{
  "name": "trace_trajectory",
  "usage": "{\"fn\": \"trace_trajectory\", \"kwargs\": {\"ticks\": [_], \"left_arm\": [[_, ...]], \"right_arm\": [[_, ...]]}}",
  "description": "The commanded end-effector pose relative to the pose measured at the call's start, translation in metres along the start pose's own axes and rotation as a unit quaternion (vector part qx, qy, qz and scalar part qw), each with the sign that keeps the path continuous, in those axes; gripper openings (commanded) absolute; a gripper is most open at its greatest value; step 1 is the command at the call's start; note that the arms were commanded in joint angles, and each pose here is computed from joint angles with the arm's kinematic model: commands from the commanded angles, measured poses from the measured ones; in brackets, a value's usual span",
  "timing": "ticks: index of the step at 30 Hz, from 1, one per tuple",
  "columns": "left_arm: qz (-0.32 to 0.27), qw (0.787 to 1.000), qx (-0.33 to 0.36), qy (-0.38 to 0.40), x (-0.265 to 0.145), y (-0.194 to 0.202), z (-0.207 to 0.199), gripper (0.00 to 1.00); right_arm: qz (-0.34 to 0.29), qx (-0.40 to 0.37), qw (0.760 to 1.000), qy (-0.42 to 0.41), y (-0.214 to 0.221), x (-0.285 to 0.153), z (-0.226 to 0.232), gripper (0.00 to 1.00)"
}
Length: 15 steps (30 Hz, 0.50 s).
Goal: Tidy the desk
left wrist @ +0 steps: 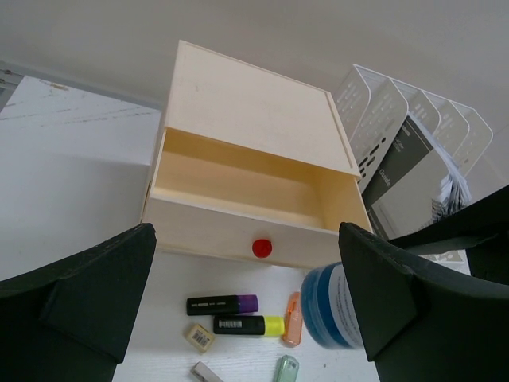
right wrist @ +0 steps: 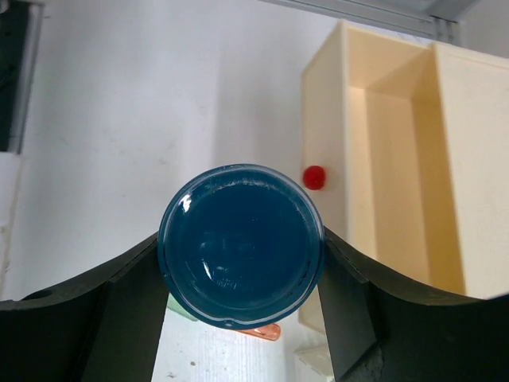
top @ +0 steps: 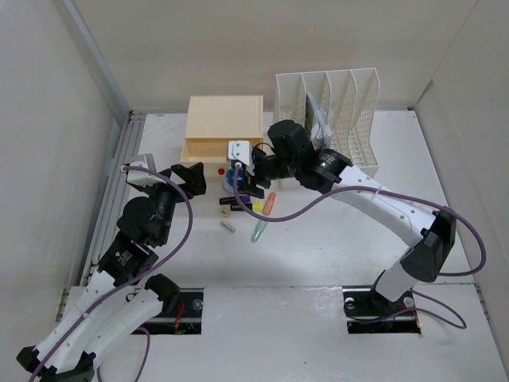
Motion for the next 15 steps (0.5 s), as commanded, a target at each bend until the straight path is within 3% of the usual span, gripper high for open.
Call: {"fn": "trace_trajectory", "kwargs": {"ticks": [1,15], "left_arm": [[-0.020,1.000,-0.004,0.002,0.001,-0.007,-0.001,0.98],[-0.016,1.000,-0.001,0.001,0.003,-0.005,-0.001,0.98]], "right_arm": [[-0.086,-0.031,0.990,0.110,-0.056,-0.028,-0.025,0.00],[-0.075,0.066,0.944,0.314,-0.052,-0.024,-0.076,0.00]]}}
Point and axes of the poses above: each gripper's point midway between its finger pads, its own x axis out along the fingers, its own z axis along the line the jaws close on, y = z × x, the point moved 7 cm from there along -x, back along the fingers, and after that the axes turned 4 degrees about x, right-handed, at the moved point
